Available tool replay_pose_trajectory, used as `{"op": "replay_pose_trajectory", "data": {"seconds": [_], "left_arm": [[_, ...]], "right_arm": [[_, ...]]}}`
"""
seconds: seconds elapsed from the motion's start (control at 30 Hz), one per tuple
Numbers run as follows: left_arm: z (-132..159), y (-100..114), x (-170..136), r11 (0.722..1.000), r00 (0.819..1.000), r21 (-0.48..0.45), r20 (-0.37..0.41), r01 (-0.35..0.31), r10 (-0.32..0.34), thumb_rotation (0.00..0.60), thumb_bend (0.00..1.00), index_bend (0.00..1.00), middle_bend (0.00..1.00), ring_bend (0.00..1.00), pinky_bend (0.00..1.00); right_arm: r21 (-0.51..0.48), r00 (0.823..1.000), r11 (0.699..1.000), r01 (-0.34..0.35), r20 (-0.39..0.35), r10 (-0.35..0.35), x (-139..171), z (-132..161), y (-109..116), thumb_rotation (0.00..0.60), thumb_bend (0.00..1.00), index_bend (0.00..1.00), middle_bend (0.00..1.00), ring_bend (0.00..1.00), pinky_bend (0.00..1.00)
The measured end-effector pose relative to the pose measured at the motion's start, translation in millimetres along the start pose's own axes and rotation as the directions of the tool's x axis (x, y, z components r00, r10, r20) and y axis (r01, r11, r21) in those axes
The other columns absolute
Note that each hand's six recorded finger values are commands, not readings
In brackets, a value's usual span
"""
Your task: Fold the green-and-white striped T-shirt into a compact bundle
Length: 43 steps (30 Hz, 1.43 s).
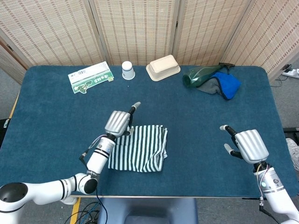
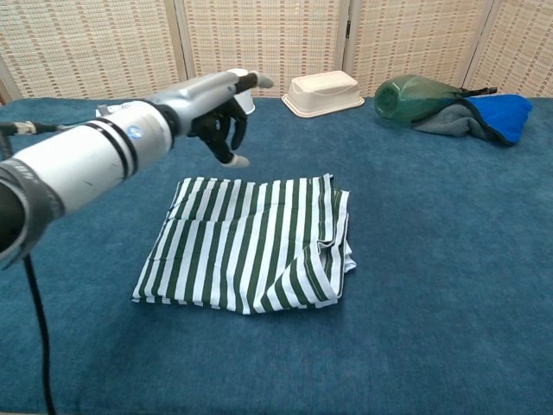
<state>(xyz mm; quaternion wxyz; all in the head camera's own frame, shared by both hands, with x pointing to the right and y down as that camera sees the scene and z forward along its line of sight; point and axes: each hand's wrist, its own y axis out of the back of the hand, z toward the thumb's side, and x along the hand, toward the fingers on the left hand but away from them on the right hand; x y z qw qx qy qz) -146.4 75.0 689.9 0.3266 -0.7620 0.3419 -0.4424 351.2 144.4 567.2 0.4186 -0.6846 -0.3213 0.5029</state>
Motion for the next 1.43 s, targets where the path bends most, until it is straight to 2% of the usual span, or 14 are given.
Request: {"op": "replay_pose_trajectory", "data": {"seconds": [0.23,0.37,0.47,0.6,0.7,0.77,0.83,0.9,1.07,1.23,1.43], "left_arm": [[-64.8,24.9,-36.1,0.999,0.995,0.046,-0.101,-0.016,0.02,0.6,0.27,0.03,0.64,0.61,0.84],[-106.8,35.1,-68.1,0.997,0.984,0.078,-0.176,-0.021,0.034,0.6,0.27,0.06,0.61,0.56,0.78],[-131.6,40.8,-91.4,0.995,0.973,0.091,-0.224,-0.029,0.049,0.6,0.27,0.08,0.58,0.51,0.73],[-159.4,47.8,-123.2,0.993,0.958,0.111,-0.279,-0.038,0.068,0.6,0.27,0.09,0.54,0.47,0.68],[-176.9,55.1,-148.9,0.989,0.946,0.141,-0.31,-0.053,0.095,0.6,0.27,0.1,0.5,0.44,0.64],[-183.4,57.7,-162.2,0.987,0.942,0.15,-0.319,-0.061,0.107,0.6,0.27,0.09,0.47,0.4,0.6],[-188.5,60.4,-175.0,0.985,0.939,0.159,-0.324,-0.068,0.117,0.6,0.27,0.1,0.46,0.39,0.57],[-192.1,63.4,-189.2,0.984,0.936,0.16,-0.326,-0.079,0.129,0.6,0.27,0.1,0.45,0.38,0.56],[-193.9,68.6,-223.7,0.981,0.931,0.156,-0.326,-0.117,0.163,0.6,0.27,0.1,0.45,0.38,0.56],[-185.7,70.7,-253.2,0.974,0.935,0.178,-0.298,-0.143,0.191,0.6,0.27,0.12,0.45,0.38,0.55],[-175.9,64.9,-284.6,0.975,0.936,0.19,-0.307,-0.119,0.174,0.6,0.27,0.12,0.45,0.38,0.54]], "right_arm": [[0.006,1.0,1.0,0.004,0.01,-0.004,1.8,-2.8,2.1,0.6,0.31,0.27,0.93,1.0,1.0],[0.013,1.0,1.0,0.001,0.028,-0.002,3.7,-8.8,1.7,0.6,0.31,0.27,0.88,0.96,1.0],[0.019,0.999,1.0,0.007,0.044,-0.008,6.1,-13.6,1.7,0.6,0.31,0.27,0.83,0.89,0.98],[0.018,0.997,1.0,0.017,0.076,-0.019,11.5,-23.3,0.2,0.6,0.31,0.27,0.72,0.76,0.89],[0.008,0.995,1.0,0.022,0.1,-0.023,15.6,-31.4,-2.8,0.6,0.35,0.27,0.56,0.58,0.76],[0.001,0.993,1.0,0.018,0.114,-0.018,19.2,-37.7,-6.3,0.6,0.38,0.26,0.43,0.43,0.64],[-0.004,0.993,1.0,0.002,0.12,-0.001,23.9,-43.7,-10.5,0.6,0.41,0.2,0.29,0.24,0.46],[-0.008,0.992,1.0,-0.011,0.124,0.012,29.0,-49.3,-13.6,0.6,0.41,0.15,0.21,0.15,0.34],[-0.023,0.989,1.0,-0.017,0.145,0.02,49.2,-64.7,-18.5,0.6,0.41,0.13,0.19,0.13,0.3],[-0.046,0.986,0.999,-0.003,0.167,0.01,68.2,-72.4,-26.5,0.6,0.41,0.13,0.19,0.13,0.3],[-0.049,0.982,0.999,0.006,0.188,0.003,84.4,-73.5,-33.2,0.6,0.41,0.13,0.21,0.13,0.3]]}}
